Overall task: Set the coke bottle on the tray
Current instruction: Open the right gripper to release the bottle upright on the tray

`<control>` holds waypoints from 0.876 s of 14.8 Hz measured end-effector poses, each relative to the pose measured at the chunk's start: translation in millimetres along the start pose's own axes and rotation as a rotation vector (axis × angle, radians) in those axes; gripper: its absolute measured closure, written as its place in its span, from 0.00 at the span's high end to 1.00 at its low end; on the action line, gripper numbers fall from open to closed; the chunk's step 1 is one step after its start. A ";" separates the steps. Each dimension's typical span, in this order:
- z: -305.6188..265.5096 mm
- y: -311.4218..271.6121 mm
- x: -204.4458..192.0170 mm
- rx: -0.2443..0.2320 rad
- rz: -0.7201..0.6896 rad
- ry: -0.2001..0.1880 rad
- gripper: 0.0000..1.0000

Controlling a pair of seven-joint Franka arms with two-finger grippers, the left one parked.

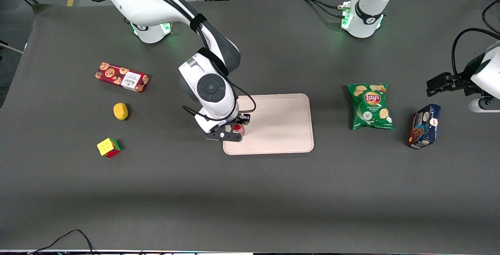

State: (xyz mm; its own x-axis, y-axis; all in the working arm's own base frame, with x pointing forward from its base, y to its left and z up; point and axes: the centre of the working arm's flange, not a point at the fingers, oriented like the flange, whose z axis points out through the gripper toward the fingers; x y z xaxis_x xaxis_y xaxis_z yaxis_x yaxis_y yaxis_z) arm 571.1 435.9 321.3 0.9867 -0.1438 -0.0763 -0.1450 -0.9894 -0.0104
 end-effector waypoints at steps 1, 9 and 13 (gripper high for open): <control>-0.1 -0.1 0.0 0.000 0.005 0.000 0.69; -19.0 0.8 3.8 0.023 0.017 0.024 1.00; -79.7 26.2 22.7 0.075 0.028 0.089 1.00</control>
State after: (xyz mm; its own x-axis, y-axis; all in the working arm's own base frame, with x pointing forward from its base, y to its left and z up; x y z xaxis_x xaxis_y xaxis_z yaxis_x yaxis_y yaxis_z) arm 595.6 405.1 398.8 0.9843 -0.1759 0.0111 -0.1744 -0.9811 -0.0839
